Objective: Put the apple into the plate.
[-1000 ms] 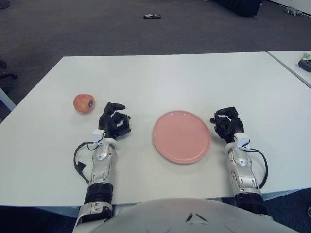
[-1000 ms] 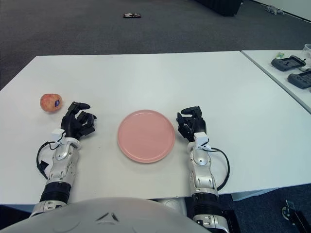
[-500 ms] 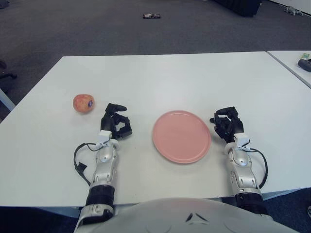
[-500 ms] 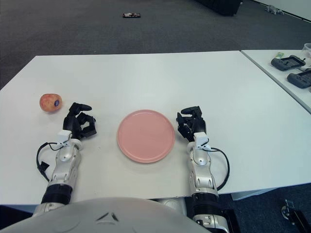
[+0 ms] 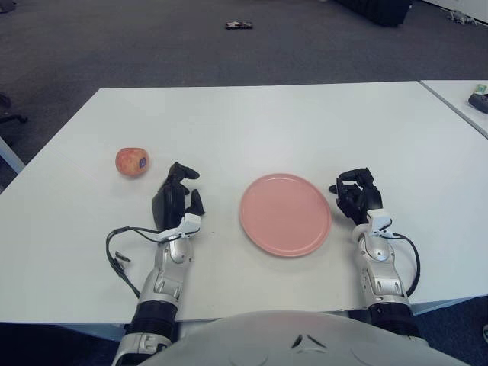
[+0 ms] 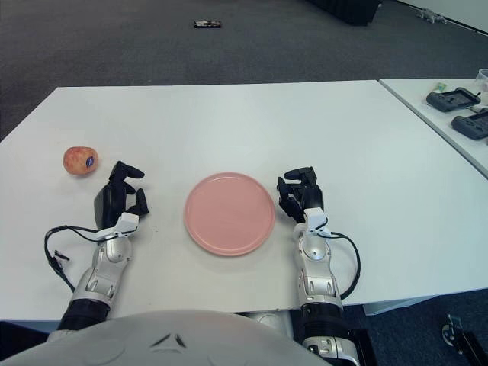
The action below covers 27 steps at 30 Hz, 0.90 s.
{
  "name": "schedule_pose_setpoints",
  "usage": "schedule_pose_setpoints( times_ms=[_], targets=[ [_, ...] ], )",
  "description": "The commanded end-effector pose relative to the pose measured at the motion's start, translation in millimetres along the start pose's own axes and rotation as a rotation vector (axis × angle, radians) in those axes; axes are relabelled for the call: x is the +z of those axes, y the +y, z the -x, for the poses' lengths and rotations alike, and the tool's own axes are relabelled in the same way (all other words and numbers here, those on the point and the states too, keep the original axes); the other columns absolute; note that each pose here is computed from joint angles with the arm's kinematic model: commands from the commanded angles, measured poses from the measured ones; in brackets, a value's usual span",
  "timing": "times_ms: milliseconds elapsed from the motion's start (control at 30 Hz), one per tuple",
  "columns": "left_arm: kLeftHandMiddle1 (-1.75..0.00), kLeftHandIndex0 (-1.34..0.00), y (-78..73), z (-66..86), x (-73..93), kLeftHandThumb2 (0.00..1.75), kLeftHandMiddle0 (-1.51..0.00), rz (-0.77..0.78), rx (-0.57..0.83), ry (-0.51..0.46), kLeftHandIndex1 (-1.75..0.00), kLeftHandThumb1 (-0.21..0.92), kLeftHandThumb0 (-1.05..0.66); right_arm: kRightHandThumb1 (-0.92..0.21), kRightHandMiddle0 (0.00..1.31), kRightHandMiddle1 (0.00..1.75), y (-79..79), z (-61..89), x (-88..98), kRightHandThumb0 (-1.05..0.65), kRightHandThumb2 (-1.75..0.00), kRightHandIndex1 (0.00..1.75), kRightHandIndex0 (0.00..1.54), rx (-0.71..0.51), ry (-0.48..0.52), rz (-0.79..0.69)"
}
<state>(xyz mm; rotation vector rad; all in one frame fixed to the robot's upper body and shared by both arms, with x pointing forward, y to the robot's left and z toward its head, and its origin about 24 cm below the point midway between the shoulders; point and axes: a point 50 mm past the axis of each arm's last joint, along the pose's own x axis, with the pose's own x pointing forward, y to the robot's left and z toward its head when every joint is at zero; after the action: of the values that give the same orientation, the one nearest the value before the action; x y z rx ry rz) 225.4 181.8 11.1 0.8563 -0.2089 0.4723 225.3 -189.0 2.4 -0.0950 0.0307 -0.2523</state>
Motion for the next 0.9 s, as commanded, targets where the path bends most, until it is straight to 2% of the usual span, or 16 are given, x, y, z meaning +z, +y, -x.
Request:
schedule_pose_setpoints(
  times_ms=[0,33,100,133,200,267,400,467,500,533,633,733,867],
  targets=[
    [-1.51,-0.25,10.8,-18.9,7.4,0.70,-0.37,-0.061,0.099,-0.074,-1.75,0.75,-0.01,-0.89,0.21,1.75,-0.8,-2.6,-2.2,-0.35,-0.57,1.22,0.49,-0.007,0.012,0.000],
    [-1.47,-0.24,13.3,-22.2,7.3,0.61,-0.35,-0.067,0.105,-0.076,-1.75,0.81,-0.01,-0.89,0.21,1.75,-0.8,-2.6,-2.3,-0.35,-0.57,1.22,0.49,-0.007,0.012,-0.001],
    [-1.47,-0.21,19.0,-29.6,6.3,0.57,-0.20,-0.081,0.106,-0.072,-1.75,0.86,-0.17,-0.90,0.21,1.75,-0.9,-2.7,-2.4,-0.35,-0.56,1.22,0.49,-0.008,0.012,-0.003],
    [-1.41,-0.20,21.9,-33.4,5.6,0.56,-0.13,-0.087,0.105,-0.069,-1.75,0.88,-0.24,-0.90,0.21,1.75,-0.9,-2.8,-2.4,-0.35,-0.56,1.22,0.49,-0.008,0.012,-0.003],
    [-1.35,-0.19,25.5,-39.3,3.4,0.55,-0.06,-0.106,0.089,-0.052,-1.75,0.90,-0.29,-0.90,0.20,1.75,-0.4,-3.3,-2.4,-0.35,-0.55,1.22,0.49,-0.009,0.012,-0.004],
    [-1.11,-0.08,28.0,-43.8,0.9,0.66,-0.03,-0.125,0.062,-0.025,-1.36,0.91,-0.54,-0.91,0.20,1.75,-0.3,-3.5,-2.3,-0.35,-0.55,1.22,0.49,-0.011,0.013,-0.005],
    [-0.87,-0.02,34.3,-58.9,-4.8,0.59,-0.01,-0.172,0.042,-0.002,-1.03,0.90,-0.72,-0.91,0.20,1.75,0.2,-4.0,-2.6,-0.35,-0.54,1.22,0.49,-0.012,0.016,-0.005],
    [-0.70,-0.01,37.1,-70.9,-10.8,0.53,0.00,-0.223,0.039,0.002,-0.77,0.86,-0.80,-0.91,0.20,1.75,0.3,-4.1,-2.9,-0.35,-0.54,1.22,0.48,-0.013,0.017,-0.006],
    [-0.67,-0.01,37.2,-74.9,-12.5,0.52,0.00,-0.256,0.038,-0.001,-0.71,0.85,-0.81,-0.91,0.20,1.75,0.4,-4.1,-3.0,-0.35,-0.54,1.22,0.48,-0.013,0.016,-0.006],
    [-0.56,0.00,37.2,-77.6,-13.4,0.50,0.00,-0.285,0.037,-0.007,-0.56,0.83,-0.84,-0.91,0.20,1.75,0.4,-4.1,-3.1,-0.35,-0.54,1.22,0.48,-0.014,0.016,-0.005],
    [-0.38,0.00,37.1,-82.0,-15.7,0.47,0.00,-0.323,0.027,-0.015,-0.32,0.80,-0.88,-0.91,0.20,1.75,0.5,-4.1,-3.5,-0.35,-0.53,1.22,0.48,-0.014,0.016,-0.002],
    [-0.19,0.00,39.1,-87.5,-21.2,0.55,0.00,-0.337,-0.008,-0.011,-0.12,0.68,-0.90,-0.91,0.20,1.75,0.3,-4.1,-3.9,-0.35,-0.53,1.22,0.49,-0.014,0.015,0.002],
    [-0.04,0.00,42.9,-96.9,-32.7,0.62,0.00,-0.329,-0.068,0.005,-0.03,0.59,-0.93,-0.91,0.20,1.75,0.1,-4.2,-3.7,-0.35,-0.54,1.22,0.49,-0.015,0.010,0.004]
  ],
)
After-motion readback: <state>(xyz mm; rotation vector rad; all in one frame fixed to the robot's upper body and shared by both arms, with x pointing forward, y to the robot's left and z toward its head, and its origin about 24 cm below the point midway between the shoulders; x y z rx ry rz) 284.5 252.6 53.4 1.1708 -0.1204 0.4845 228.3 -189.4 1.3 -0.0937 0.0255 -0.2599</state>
